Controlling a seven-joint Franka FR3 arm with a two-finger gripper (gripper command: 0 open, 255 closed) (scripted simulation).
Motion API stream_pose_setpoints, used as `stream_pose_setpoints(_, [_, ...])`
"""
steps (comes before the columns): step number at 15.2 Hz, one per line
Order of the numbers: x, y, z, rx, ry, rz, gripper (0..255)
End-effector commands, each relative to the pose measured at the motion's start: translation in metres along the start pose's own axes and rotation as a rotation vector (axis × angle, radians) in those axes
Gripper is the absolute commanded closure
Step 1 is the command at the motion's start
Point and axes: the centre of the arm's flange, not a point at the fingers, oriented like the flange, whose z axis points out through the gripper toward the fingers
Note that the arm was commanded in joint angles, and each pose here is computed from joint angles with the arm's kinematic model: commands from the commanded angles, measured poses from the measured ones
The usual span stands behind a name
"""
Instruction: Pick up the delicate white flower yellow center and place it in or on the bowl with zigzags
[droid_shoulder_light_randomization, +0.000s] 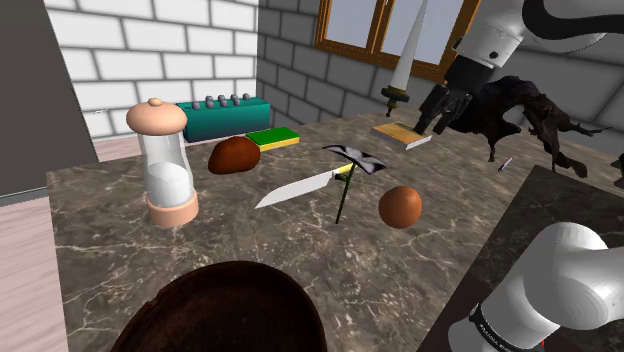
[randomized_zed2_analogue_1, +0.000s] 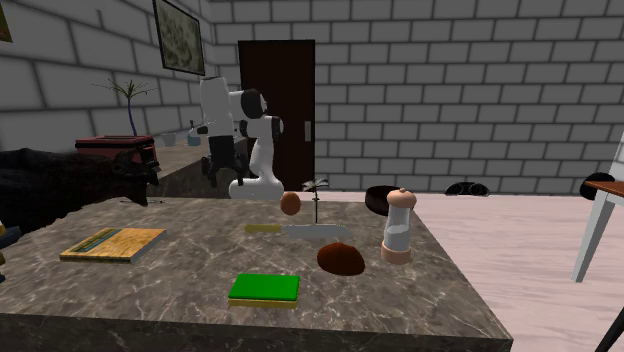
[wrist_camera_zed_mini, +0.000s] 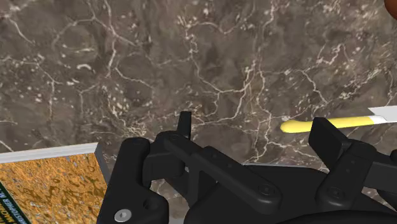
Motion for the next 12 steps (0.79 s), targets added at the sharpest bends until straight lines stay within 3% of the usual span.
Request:
stream_pose_setpoints(1, [0.0,0.0,0.0,0.0,0.0,0.0,0])
stream_pose_setpoints(12, [0.013,-0.129,0.011,0.05,-0.223,0.359,0])
